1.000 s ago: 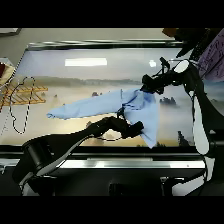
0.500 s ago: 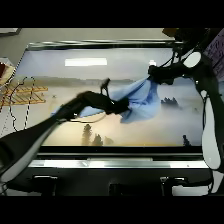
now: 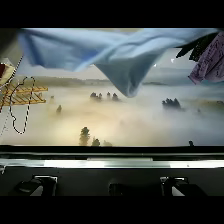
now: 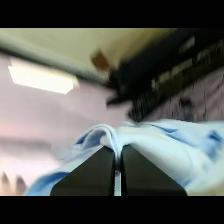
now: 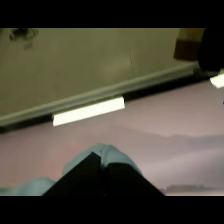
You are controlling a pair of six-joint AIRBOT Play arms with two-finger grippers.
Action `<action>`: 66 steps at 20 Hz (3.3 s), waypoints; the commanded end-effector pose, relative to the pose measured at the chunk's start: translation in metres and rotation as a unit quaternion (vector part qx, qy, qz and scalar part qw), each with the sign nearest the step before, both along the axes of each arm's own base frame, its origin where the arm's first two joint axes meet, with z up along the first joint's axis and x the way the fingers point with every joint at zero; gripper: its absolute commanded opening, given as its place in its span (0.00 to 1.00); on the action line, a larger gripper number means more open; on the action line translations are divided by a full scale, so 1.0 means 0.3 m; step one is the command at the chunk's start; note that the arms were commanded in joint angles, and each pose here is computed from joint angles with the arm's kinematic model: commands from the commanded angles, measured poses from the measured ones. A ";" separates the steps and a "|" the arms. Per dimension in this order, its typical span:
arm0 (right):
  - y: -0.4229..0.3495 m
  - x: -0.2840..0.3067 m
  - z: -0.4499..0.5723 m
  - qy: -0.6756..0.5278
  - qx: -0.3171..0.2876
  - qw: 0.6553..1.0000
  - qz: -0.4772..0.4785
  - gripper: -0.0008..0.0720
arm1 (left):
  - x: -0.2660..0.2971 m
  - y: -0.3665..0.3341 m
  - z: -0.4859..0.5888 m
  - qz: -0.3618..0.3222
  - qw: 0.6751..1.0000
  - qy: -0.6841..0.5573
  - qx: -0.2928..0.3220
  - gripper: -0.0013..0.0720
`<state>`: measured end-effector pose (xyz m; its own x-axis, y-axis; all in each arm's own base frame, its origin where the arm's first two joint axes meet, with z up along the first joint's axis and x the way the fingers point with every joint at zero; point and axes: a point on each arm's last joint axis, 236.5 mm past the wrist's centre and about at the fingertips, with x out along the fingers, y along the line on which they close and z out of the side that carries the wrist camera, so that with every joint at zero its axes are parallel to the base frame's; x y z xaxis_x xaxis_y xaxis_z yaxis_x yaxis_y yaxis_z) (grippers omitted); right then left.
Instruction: Fold the clothes and pants, and hang the long-sleeved shirts on hangers.
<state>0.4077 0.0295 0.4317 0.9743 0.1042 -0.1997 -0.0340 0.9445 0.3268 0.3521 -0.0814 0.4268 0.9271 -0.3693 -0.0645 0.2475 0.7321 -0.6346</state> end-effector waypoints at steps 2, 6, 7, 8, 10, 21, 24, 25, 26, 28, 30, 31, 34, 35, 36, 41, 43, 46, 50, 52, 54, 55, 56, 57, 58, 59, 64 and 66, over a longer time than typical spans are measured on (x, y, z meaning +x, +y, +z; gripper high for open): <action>0.006 -0.463 0.437 -0.206 0.026 0.978 0.012 0.05 | -0.365 0.197 0.251 0.137 0.982 -0.125 0.025 0.04; 0.030 -0.615 0.562 -0.280 0.056 0.958 0.034 0.05 | -0.440 0.250 0.283 0.186 0.971 -0.144 0.034 0.04; 0.034 -0.579 0.550 -0.272 0.060 0.960 0.036 0.05 | -0.419 0.260 0.270 0.187 0.973 -0.135 0.028 0.04; 0.036 -0.522 0.525 -0.257 0.062 0.964 0.036 0.05 | -0.384 0.268 0.248 0.184 0.975 -0.120 0.023 0.04; 0.043 -0.331 0.421 -0.200 0.067 0.977 0.034 0.05 | -0.272 0.290 0.154 0.174 0.983 -0.062 0.019 0.04; 0.310 0.709 -1.140 0.284 0.212 0.930 0.100 0.05 | 0.517 0.384 -1.170 0.077 0.911 0.405 -0.005 0.04; 0.379 0.734 -1.379 0.334 0.260 0.898 0.120 0.05 | 0.592 0.348 -1.385 0.074 0.897 0.437 -0.008 0.04; 0.386 0.735 -1.429 0.344 0.264 0.893 0.121 0.05 | 0.609 0.342 -1.422 0.076 0.896 0.438 -0.007 0.04; 0.387 0.732 -1.463 0.353 0.264 0.890 0.120 0.06 | 0.621 0.335 -1.453 0.076 0.895 0.440 -0.008 0.04; 0.386 0.726 -1.480 0.359 0.264 0.887 0.120 0.22 | 0.630 0.330 -1.481 0.077 0.894 0.442 -0.007 0.04; 0.354 0.708 -1.445 0.364 0.266 0.884 0.123 0.45 | 0.636 0.333 -1.481 0.079 0.895 0.439 -0.007 0.04; 0.311 0.688 -1.414 0.369 0.262 0.882 0.128 0.57 | 0.633 0.335 -1.481 0.079 0.894 0.440 -0.007 0.04; 0.103 0.549 -1.326 0.404 0.216 0.874 0.160 0.60 | 0.618 0.342 -1.483 0.076 0.890 0.449 -0.009 0.04; 0.010 0.470 -1.319 0.432 0.193 0.866 0.163 0.60 | 0.611 0.341 -1.483 0.075 0.889 0.452 -0.009 0.04; -0.069 0.390 -1.322 0.464 0.175 0.854 0.161 0.61 | 0.601 0.338 -1.484 0.071 0.886 0.457 -0.009 0.04; -0.155 -0.051 -1.408 0.579 0.203 0.768 0.181 0.68 | 0.557 0.316 -1.501 0.054 0.874 0.483 -0.008 0.04; -0.110 -0.231 -1.496 0.613 0.209 0.742 0.173 0.68 | 0.551 0.312 -1.503 0.052 0.872 0.486 -0.008 0.04; -0.014 -0.467 -1.590 0.641 0.225 0.712 0.177 0.68 | 0.540 0.307 -1.507 0.047 0.869 0.493 -0.008 0.04; 0.075 -0.693 -1.657 0.666 0.236 0.684 0.178 0.68 | 0.531 0.302 -1.511 0.044 0.866 0.498 -0.008 0.04; 0.090 -0.765 -1.687 0.677 0.232 0.677 0.172 0.68 | 0.531 0.302 -1.511 0.044 0.866 0.498 -0.008 0.04; 0.107 -0.811 -1.712 0.684 0.238 0.669 0.168 0.68 | 0.531 0.302 -1.511 0.044 0.866 0.498 -0.008 0.04; 0.111 -0.823 -1.727 0.685 0.239 0.668 0.164 0.68 | 0.531 0.302 -1.511 0.044 0.866 0.498 -0.008 0.04; 0.113 -0.827 -1.740 0.685 0.240 0.669 0.160 0.68 | 0.531 0.302 -1.511 0.044 0.866 0.498 -0.008 0.04; 0.110 -0.822 -1.751 0.682 0.239 0.673 0.154 0.68 | 0.531 0.302 -1.511 0.044 0.866 0.498 -0.008 0.04; 0.104 -0.810 -1.760 0.678 0.237 0.680 0.148 0.67 | 0.531 0.302 -1.511 0.044 0.866 0.498 -0.008 0.04; 0.099 -0.797 -1.766 0.672 0.237 0.686 0.143 0.67 | 0.531 0.302 -1.511 0.044 0.866 0.498 -0.008 0.04; 0.097 -0.757 -1.790 0.654 0.245 0.705 0.125 0.67 | 0.531 0.302 -1.511 0.044 0.866 0.498 -0.008 0.04; 0.130 -0.738 -1.795 0.638 0.274 0.709 0.120 0.67 | 0.531 0.302 -1.511 0.044 0.866 0.498 -0.008 0.04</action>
